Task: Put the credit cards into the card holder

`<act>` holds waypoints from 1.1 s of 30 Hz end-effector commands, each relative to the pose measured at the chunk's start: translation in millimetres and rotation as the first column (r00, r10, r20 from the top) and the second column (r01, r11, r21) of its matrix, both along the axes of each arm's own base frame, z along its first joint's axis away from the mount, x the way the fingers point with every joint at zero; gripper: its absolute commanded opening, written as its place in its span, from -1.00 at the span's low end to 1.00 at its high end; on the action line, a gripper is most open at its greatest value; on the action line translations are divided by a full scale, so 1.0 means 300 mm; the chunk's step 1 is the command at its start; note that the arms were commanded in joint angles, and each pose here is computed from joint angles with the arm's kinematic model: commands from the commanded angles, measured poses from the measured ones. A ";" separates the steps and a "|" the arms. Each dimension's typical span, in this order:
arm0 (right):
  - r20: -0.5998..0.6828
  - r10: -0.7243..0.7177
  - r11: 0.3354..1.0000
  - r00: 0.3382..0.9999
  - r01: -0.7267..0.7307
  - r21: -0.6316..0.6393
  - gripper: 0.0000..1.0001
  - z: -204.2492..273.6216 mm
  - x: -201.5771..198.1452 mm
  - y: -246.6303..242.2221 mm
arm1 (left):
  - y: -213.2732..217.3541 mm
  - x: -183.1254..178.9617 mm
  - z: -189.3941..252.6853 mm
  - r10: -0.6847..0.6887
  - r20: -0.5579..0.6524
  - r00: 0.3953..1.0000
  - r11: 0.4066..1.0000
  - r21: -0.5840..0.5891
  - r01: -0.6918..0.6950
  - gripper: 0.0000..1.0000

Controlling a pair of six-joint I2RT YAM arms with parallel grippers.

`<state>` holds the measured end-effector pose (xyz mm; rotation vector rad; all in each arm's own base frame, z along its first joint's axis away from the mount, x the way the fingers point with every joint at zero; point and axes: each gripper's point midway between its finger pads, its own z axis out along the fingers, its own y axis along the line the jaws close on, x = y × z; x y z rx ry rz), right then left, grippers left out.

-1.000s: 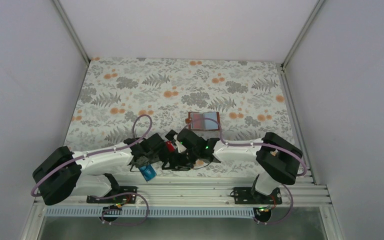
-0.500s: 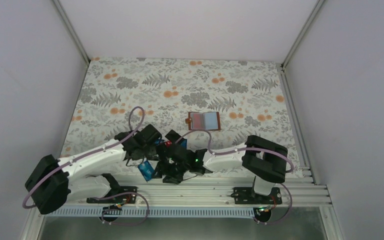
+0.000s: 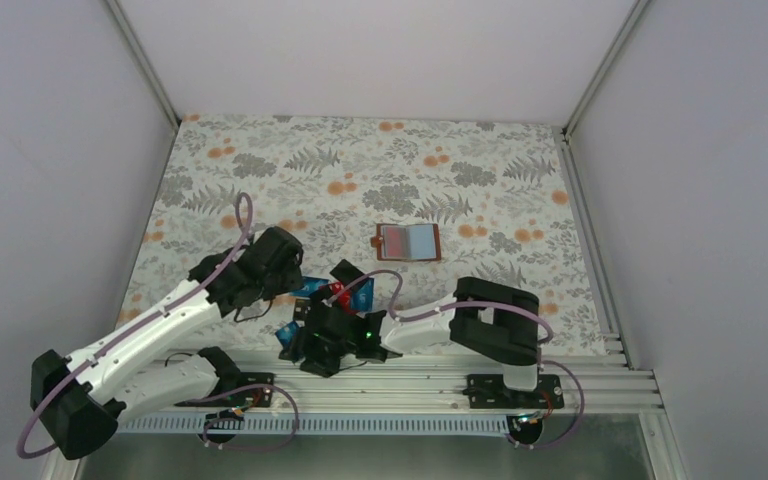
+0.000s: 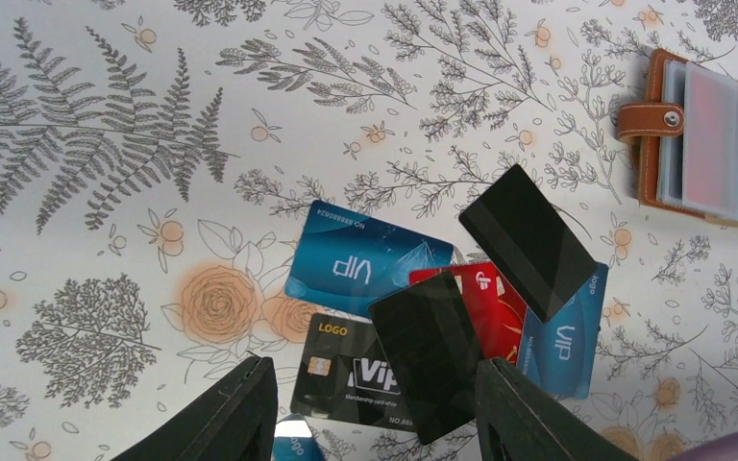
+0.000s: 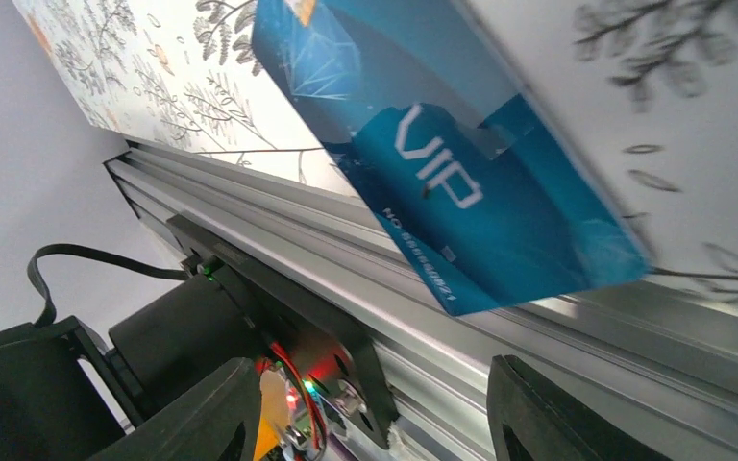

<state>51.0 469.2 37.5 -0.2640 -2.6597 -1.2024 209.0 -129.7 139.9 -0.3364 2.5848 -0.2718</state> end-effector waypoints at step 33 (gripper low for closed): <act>-0.021 -0.223 0.974 0.975 0.222 -0.039 0.08 -0.119 0.054 0.010 | 0.030 -0.043 0.009 -0.062 0.042 0.997 0.998 -0.007 0.062 0.06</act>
